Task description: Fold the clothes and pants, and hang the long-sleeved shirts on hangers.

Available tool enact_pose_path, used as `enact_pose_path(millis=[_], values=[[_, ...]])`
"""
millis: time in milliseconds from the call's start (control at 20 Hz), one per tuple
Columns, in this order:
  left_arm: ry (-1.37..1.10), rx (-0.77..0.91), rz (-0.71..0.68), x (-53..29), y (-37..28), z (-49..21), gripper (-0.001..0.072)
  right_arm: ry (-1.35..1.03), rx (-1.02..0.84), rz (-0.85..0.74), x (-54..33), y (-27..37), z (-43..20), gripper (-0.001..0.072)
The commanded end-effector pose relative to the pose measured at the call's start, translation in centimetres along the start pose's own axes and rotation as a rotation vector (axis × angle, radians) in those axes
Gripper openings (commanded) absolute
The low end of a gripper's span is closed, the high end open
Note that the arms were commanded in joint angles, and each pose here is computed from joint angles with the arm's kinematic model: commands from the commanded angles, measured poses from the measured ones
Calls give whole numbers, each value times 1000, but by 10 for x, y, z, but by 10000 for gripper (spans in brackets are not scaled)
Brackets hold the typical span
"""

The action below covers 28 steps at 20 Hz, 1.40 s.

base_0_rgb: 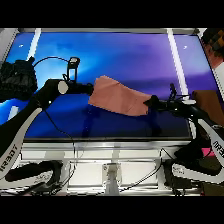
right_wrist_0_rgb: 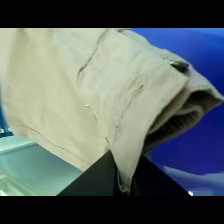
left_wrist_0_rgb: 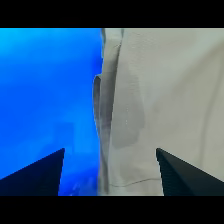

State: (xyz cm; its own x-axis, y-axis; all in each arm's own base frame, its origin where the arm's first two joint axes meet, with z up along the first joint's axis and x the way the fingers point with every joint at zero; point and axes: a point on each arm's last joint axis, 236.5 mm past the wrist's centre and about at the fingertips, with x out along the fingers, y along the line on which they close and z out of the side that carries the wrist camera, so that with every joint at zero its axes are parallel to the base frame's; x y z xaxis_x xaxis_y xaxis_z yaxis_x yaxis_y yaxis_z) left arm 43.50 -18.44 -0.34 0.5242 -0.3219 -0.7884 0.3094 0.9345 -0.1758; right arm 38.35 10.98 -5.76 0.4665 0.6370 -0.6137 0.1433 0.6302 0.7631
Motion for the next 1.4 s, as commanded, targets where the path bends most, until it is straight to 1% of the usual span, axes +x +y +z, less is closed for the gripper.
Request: enact_pose_path(millis=[0, 150, 350, 450, 550, 700, 850, 1000, 1200, 1250, 1350], values=[[-3, 1, 0, -1, 0, 1, 659, -70, -144, 19, -12, 27, 37, 19], [-12, 2, -1, -4, -1, 4, 659, -152, -312, -70, -36, 46, 82, 19], [-62, 7, 1, -11, -1, 16, 659, -348, -420, -300, -104, 56, 156, 19], [-95, 8, 1, -16, -2, 24, 659, -455, -410, -406, -155, 50, 190, 19], [-114, 10, 0, -21, -3, 30, 659, -540, -344, -499, -209, 31, 212, 18], [-137, 14, -3, -30, -5, 36, 659, -637, -213, -648, -297, -17, 222, 18], [-157, 22, 0, -38, -6, 41, 659, -680, -61, -774, -374, -73, 201, 18], [-192, 22, 0, -41, -6, 49, 659, -613, 157, -841, -416, -127, 150, 18], [-216, 21, 1, -42, -6, 55, 659, -437, 485, -961, -440, -174, 63, 18], [-217, 21, 1, -42, -6, 55, 659, -366, 533, -983, -437, -179, 44, 18], [-216, 21, 1, -42, -6, 55, 659, -292, 575, -970, -425, -182, 25, 18]])
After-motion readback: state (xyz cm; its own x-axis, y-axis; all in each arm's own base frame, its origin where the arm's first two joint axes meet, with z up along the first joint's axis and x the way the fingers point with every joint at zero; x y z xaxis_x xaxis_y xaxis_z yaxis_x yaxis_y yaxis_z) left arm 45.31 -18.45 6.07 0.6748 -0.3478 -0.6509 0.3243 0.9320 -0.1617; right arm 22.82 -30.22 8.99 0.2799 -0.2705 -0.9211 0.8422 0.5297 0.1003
